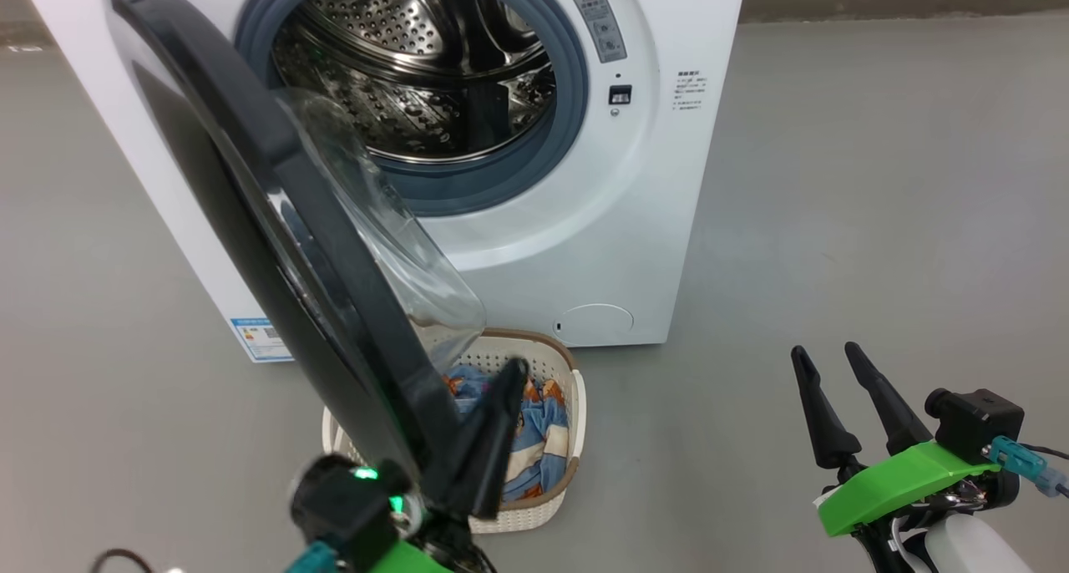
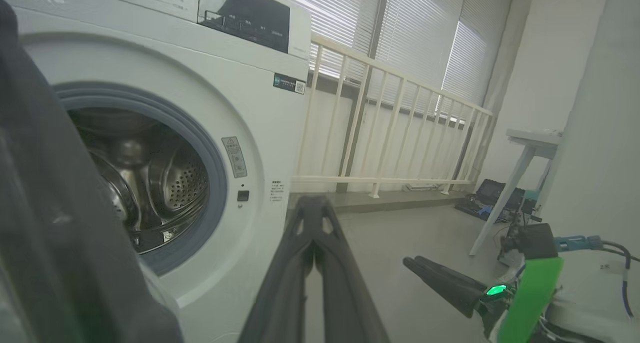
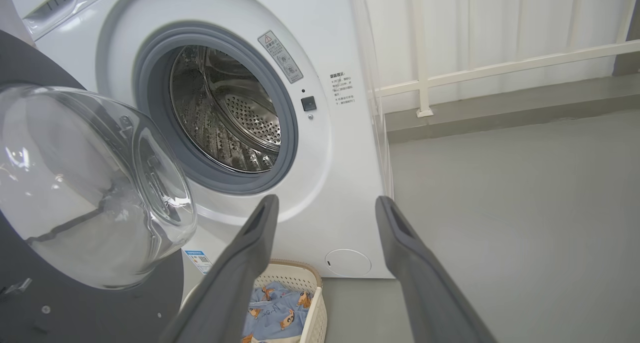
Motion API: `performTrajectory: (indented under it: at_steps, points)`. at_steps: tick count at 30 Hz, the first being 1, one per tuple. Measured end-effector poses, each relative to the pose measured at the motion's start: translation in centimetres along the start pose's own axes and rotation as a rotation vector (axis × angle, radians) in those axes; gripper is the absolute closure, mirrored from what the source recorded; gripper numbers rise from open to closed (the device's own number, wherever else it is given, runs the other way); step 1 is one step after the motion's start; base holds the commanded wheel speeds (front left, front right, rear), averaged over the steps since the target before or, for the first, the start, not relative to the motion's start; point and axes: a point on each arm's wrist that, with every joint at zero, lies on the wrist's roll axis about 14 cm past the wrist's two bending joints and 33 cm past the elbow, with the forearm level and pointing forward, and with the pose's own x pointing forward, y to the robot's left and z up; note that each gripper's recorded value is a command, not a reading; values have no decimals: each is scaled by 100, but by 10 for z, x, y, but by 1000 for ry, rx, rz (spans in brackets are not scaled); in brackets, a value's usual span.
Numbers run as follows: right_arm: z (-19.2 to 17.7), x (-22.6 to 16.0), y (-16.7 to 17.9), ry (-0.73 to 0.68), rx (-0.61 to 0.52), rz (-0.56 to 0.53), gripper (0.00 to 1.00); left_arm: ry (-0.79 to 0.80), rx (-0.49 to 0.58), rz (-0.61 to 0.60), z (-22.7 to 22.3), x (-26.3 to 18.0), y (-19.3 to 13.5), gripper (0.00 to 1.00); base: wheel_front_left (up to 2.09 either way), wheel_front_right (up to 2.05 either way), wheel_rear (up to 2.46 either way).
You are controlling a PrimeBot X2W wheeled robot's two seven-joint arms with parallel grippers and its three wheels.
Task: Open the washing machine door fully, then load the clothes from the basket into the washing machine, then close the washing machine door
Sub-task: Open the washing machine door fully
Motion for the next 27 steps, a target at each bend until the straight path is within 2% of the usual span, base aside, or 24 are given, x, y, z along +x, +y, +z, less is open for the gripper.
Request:
performTrajectory:
  at_steps: [4, 11, 15, 27]
  points:
    - [-2, -1, -3, 3, 4, -12, 0, 134, -47, 6, -41, -7, -1, 100, 0, 0, 0]
    - [-4, -3, -7, 10, 7, -24, 0, 259, -73, 75, -82, -20, 17, 100, 0, 0, 0]
    - [-5, -4, -8, 12, 7, -27, 0, 274, -83, 131, -92, -23, 33, 100, 0, 0, 0]
    - [-9, 0, 1, 24, 7, -2, 0, 289, -95, 202, -104, -31, 51, 100, 0, 0, 0]
